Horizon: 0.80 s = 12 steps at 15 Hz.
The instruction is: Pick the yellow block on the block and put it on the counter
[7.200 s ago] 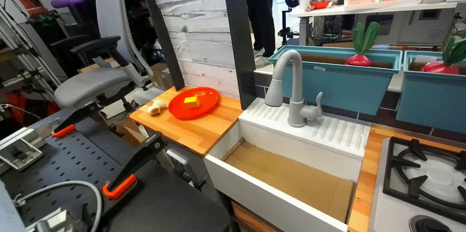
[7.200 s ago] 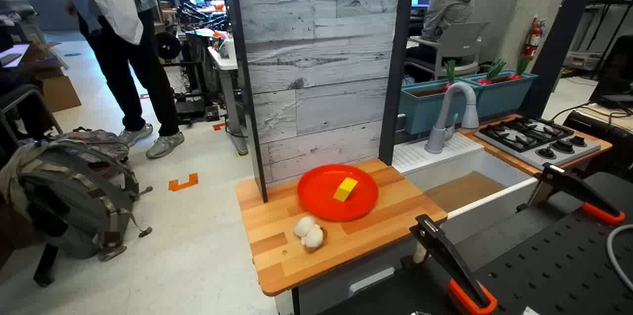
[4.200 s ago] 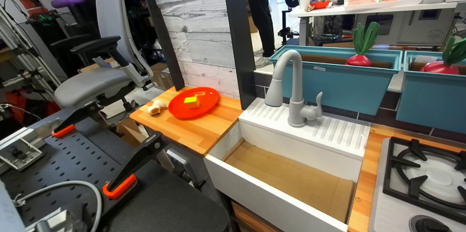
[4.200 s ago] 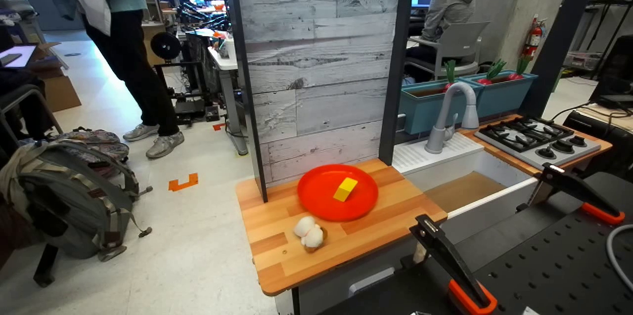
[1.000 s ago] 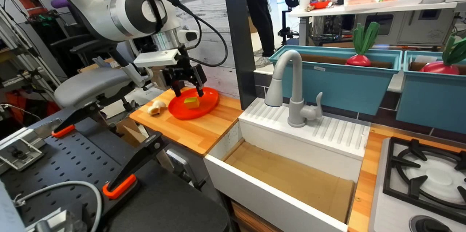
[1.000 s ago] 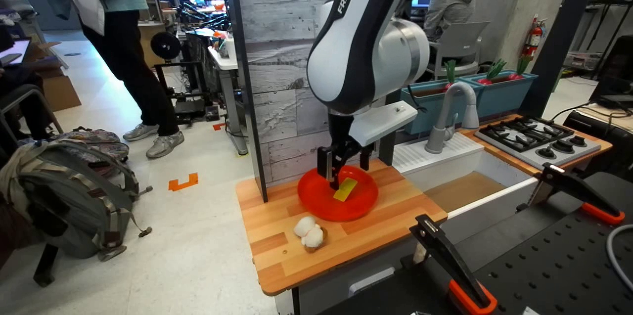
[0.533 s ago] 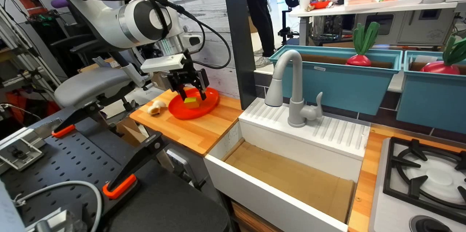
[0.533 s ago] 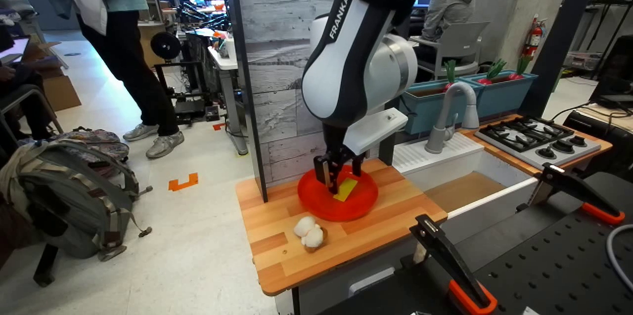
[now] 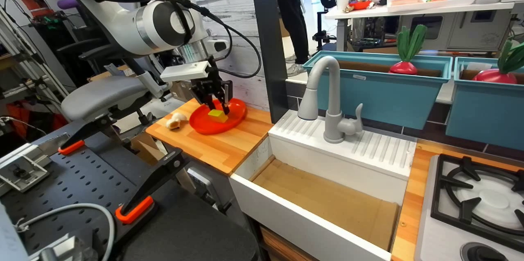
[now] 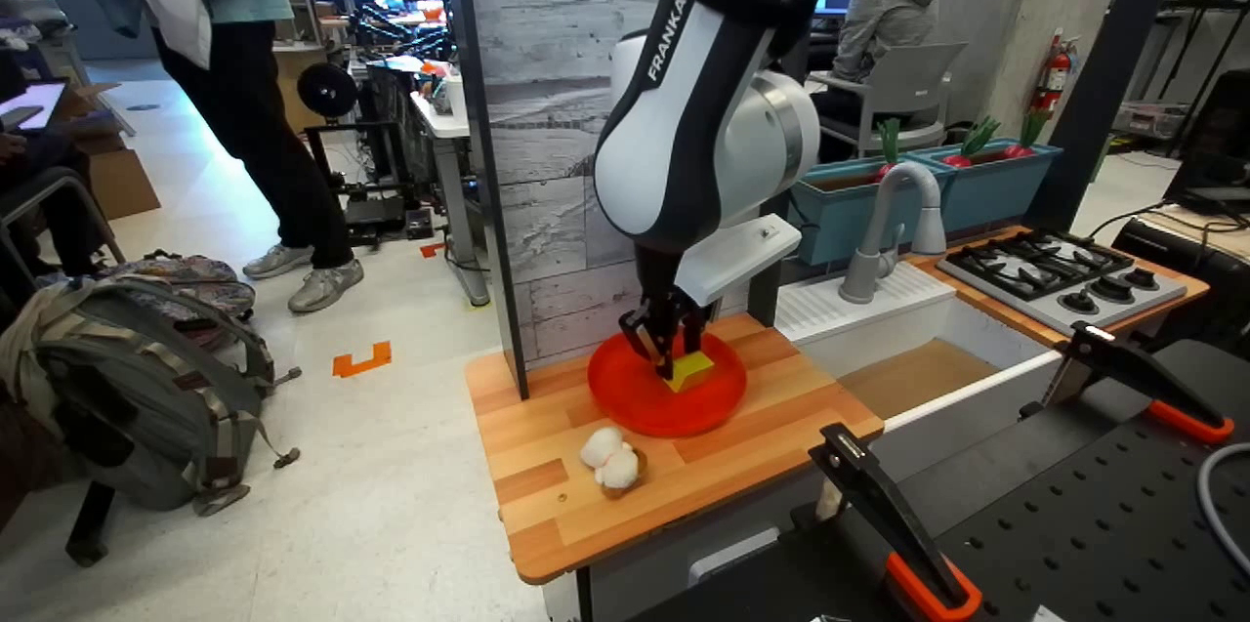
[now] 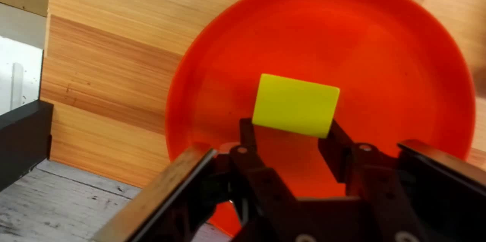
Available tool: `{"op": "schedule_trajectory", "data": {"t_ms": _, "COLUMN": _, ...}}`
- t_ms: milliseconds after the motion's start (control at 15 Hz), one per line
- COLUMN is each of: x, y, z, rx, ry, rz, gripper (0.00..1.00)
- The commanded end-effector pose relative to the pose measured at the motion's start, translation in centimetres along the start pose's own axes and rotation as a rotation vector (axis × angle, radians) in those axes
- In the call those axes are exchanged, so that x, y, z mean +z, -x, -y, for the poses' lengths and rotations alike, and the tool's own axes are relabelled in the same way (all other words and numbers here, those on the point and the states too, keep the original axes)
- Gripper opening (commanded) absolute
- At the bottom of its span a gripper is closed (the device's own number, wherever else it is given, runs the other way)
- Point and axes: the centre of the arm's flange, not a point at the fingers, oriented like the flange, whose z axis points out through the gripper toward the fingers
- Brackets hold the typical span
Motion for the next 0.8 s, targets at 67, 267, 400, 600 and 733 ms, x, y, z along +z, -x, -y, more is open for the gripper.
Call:
{"op": "schedule_trajectory", "data": {"t_ms": 67, "x": -2.1, "y": 1.9, "z": 0.3, "rx": 0.007, "ry": -0.046, "rz": -0.041, "gripper": 0.21}}
{"op": "schedule_trajectory", "data": {"t_ms": 267, "x": -3.2, "y": 4.5, "z": 0.2, "rx": 0.021, "ry": -0.043, "rz": -0.067, "gripper": 0.21}}
{"op": "schedule_trajectory", "data": {"t_ms": 400, "x": -3.5, "y": 6.8, "z": -0.3, "rx": 0.039, "ry": -0.031, "rz": -0.068, "gripper": 0.21}}
{"op": "schedule_trajectory", "data": {"t_ms": 600, "x": -3.5, "y": 10.3, "z": -2.1, "rx": 0.089, "ry": -0.026, "rz": -0.071, "gripper": 0.21}}
{"op": "schedule_trajectory", "data": {"t_ms": 733, "x": -3.7, "y": 12.2, "z": -4.0, "rx": 0.129, "ry": -0.036, "rz": -0.072, "gripper": 0.21}}
